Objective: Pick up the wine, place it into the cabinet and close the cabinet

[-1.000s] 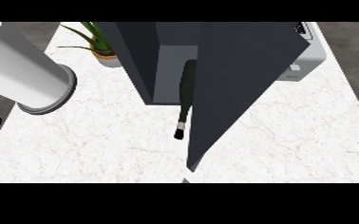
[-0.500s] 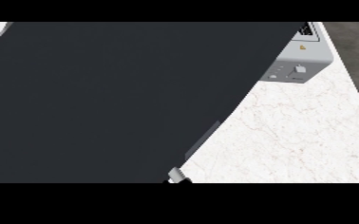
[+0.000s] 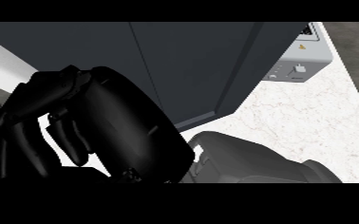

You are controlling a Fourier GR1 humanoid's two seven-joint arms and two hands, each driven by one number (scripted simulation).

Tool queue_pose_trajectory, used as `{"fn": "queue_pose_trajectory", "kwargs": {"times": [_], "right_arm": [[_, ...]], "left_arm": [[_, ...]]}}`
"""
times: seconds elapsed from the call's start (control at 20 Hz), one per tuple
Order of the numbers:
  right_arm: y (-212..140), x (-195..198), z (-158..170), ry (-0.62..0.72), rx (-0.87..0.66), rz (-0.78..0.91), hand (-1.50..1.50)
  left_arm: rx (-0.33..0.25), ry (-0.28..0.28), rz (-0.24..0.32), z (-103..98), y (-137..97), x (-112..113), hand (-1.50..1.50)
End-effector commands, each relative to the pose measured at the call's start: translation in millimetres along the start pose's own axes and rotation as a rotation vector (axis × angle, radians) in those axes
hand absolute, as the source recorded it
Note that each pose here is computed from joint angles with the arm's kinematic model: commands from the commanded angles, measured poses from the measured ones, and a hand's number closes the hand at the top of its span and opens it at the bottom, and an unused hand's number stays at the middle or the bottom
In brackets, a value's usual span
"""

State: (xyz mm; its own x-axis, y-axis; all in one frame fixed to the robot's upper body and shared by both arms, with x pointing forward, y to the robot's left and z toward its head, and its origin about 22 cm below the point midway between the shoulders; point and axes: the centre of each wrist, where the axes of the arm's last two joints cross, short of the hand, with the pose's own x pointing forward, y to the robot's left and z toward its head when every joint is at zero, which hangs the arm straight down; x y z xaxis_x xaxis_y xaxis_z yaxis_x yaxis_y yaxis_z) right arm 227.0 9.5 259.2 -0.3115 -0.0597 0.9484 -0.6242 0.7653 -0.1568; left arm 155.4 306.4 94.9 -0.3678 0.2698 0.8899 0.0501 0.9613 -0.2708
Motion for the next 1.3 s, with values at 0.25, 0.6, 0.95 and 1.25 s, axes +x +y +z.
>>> {"fn": "queue_pose_trajectory", "kwargs": {"times": [0.25, 0.6, 0.95, 1.25], "right_arm": [[-26.7, -5.4, -70.7, 0.011, -0.109, 0.138, 1.50], [-92.1, -42.0, -86.7, 0.046, -0.147, 0.098, 1.50], [-91.5, -62.8, -95.7, 0.049, -0.187, 0.141, 1.50], [-119.5, -68.4, -99.2, 0.069, -0.187, 0.262, 1.50]], "left_arm": [[-0.003, 0.007, 0.000, 15.4, 3.2, -11.1, -1.50], [0.012, -0.016, -0.018, -1.3, 5.5, -3.6, -1.50], [0.006, -0.008, -0.010, -8.9, 4.0, 0.6, -1.50], [0.003, -0.013, -0.008, -12.4, 1.0, -4.8, -1.50]]}}
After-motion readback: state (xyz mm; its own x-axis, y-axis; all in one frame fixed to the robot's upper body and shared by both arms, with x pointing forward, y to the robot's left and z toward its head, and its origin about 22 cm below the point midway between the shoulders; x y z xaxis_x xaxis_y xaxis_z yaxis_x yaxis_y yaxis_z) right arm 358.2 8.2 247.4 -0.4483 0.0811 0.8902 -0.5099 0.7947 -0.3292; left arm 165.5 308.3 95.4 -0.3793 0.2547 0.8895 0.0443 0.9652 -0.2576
